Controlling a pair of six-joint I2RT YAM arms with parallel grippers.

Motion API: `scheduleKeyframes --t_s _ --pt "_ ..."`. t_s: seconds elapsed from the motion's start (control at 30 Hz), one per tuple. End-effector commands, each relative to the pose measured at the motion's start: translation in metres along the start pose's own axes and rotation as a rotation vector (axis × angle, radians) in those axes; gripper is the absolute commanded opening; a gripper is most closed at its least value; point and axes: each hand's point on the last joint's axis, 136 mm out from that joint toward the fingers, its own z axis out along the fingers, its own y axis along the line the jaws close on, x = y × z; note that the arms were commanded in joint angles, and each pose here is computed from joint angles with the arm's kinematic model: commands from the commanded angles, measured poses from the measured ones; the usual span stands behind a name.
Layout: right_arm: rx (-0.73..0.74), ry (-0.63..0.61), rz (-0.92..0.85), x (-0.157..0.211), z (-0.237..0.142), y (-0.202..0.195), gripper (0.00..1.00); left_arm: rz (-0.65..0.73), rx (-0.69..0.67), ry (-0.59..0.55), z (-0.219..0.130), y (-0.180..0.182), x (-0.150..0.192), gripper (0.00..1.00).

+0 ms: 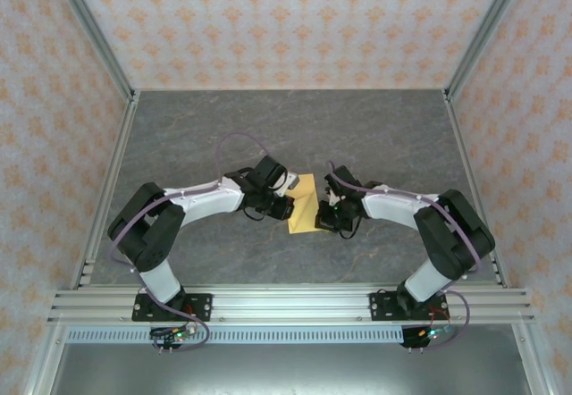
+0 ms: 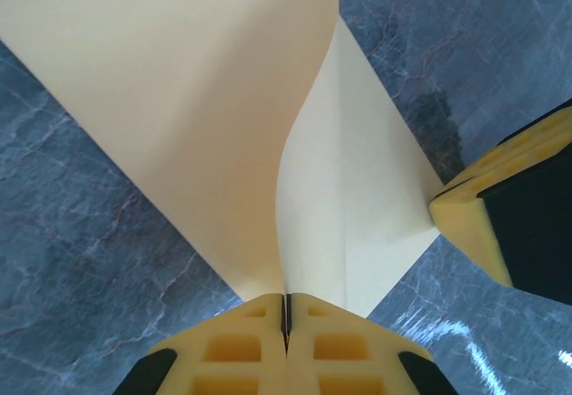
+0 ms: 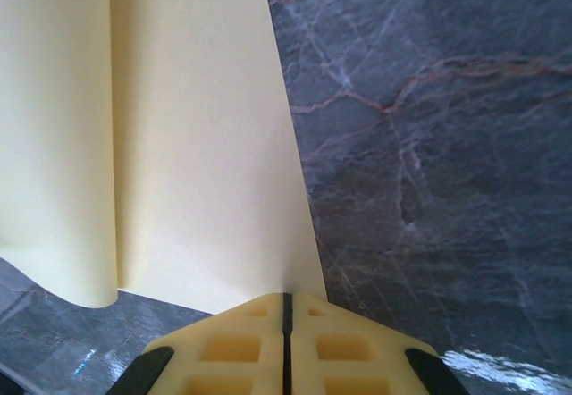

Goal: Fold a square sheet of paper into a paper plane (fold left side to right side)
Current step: Fold the triangle a second time at the center of the table.

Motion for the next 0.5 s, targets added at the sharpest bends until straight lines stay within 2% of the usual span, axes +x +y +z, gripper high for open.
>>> scheduleKeyframes --t_s 0.0,0.47 --pt "0.075 0.010 -0.013 0.002 0.002 -0.012 0.10 0.019 -0.022 0.030 0.001 0.006 -0.001 0.04" --pt "0.072 0.026 -0.025 0.005 0.005 -0.009 0.10 0.023 -0.032 0.049 0.012 0.015 -0.005 0.04"
